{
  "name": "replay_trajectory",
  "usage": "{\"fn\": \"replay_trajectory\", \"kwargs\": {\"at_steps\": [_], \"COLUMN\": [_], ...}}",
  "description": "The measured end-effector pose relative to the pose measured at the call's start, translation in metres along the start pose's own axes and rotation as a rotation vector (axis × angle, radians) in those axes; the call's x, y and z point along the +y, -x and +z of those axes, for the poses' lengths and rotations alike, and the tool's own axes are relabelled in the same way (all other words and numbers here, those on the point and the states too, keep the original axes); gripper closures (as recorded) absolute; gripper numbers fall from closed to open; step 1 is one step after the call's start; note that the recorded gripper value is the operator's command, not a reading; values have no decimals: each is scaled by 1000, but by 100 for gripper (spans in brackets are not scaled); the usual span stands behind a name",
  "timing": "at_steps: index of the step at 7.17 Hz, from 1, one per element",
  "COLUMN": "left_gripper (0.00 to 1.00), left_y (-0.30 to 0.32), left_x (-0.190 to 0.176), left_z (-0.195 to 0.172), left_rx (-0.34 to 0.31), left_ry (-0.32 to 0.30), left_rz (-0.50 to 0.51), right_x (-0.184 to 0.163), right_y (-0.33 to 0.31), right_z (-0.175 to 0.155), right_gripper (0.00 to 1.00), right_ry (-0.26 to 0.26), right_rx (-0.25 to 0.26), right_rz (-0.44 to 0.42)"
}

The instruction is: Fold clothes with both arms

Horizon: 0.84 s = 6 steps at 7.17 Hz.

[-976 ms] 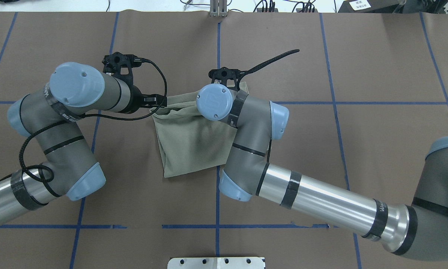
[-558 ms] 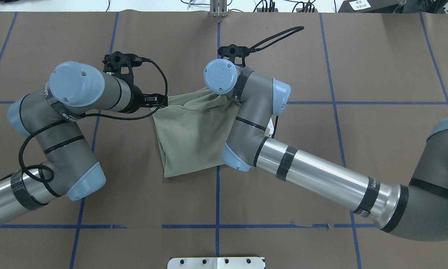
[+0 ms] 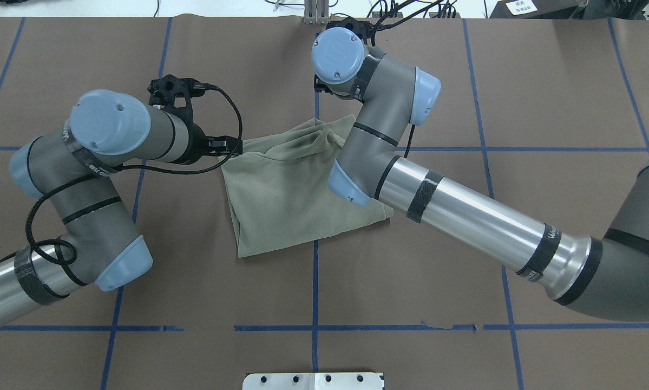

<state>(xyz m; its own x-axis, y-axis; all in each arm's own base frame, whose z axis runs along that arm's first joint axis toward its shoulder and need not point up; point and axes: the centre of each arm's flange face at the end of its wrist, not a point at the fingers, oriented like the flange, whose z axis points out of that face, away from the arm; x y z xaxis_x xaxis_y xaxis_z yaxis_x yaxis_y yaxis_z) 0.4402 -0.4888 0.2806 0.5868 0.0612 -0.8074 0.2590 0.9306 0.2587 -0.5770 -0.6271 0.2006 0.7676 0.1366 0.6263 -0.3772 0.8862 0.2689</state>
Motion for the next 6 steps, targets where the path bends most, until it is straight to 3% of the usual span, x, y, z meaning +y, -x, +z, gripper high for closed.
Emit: {"fn": "replay_trajectory", "kwargs": {"at_steps": [1, 2, 4, 5, 6], "left_gripper": [0, 0, 0, 0, 0], "left_y": [0, 0, 0, 0, 0], "left_x": [0, 0, 0, 0, 0], "left_z": [0, 0, 0, 0, 0], "left_rx": [0, 0, 0, 0, -1], "left_ry": [0, 0, 0, 0, 0], "left_rz": [0, 0, -1, -2, -2], "right_x": [18, 39, 69, 77, 81], "right_y": [15, 26, 34, 35, 36], "right_z": [-9, -10, -5, -3, -1], "right_gripper": [13, 44, 58, 84, 100], "right_ry": [20, 40, 62, 64, 59], "right_rx": [-31, -43, -36, -32, -29], "right_rz": [35, 71, 121, 129, 131]}}
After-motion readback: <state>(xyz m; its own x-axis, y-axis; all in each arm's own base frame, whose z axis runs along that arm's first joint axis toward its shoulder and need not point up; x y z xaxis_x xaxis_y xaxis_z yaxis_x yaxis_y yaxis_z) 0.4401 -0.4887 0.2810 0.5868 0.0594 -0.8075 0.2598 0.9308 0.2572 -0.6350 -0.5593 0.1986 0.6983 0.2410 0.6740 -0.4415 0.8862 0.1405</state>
